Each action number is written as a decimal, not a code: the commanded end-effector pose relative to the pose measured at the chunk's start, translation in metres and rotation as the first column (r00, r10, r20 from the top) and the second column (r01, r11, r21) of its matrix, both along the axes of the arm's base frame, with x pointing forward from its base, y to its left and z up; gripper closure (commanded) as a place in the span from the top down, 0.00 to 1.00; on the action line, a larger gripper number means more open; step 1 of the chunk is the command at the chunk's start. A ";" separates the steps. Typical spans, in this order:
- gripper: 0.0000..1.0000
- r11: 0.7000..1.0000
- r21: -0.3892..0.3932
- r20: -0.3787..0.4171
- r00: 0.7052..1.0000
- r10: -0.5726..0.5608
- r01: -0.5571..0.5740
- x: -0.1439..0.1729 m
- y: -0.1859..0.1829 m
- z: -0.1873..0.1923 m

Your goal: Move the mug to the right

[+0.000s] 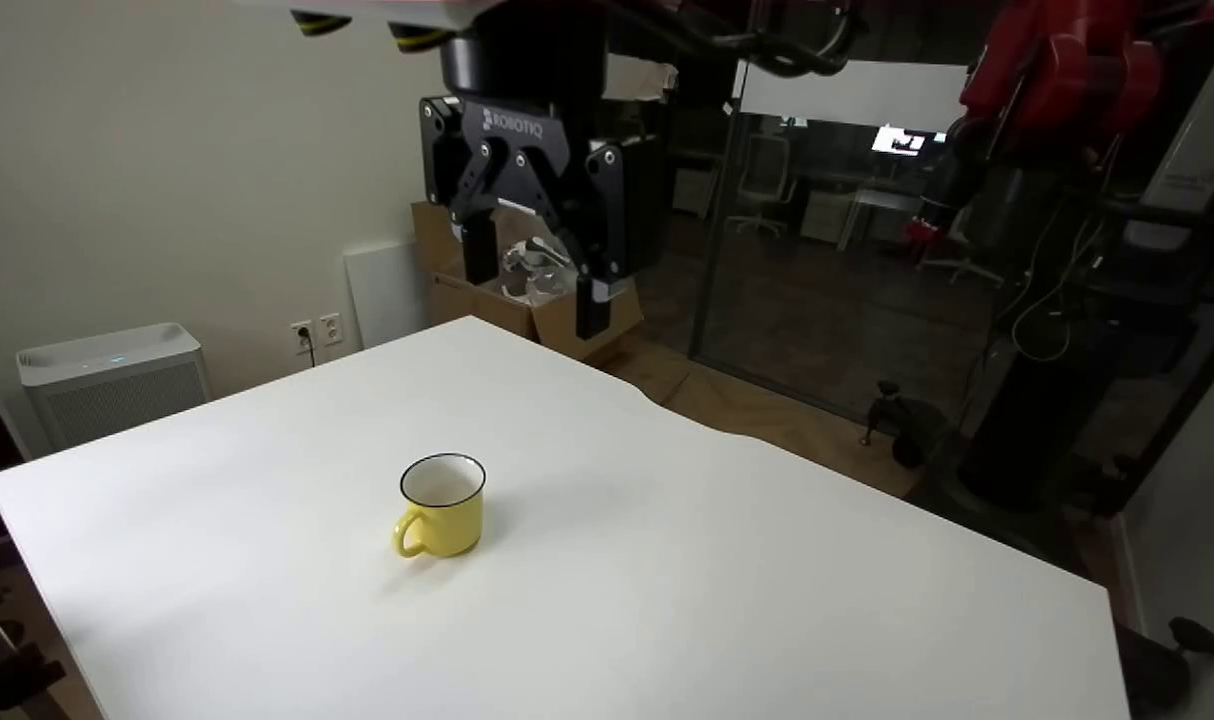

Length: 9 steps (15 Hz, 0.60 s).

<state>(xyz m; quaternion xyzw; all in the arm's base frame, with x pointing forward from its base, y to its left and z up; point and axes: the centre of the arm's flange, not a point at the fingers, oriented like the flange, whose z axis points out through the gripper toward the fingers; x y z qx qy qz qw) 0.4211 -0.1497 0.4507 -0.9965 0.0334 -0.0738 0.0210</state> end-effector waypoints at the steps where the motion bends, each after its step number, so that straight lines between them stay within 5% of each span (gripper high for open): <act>1: 1.00 1.000 -0.018 0.073 0.997 -0.019 0.020 0.009 0.000 -0.003; 5: 1.00 0.998 -0.062 0.163 0.987 -0.001 0.011 0.047 0.000 -0.019; 9: 1.00 0.999 0.017 0.015 0.999 0.033 -0.033 0.079 0.014 -0.067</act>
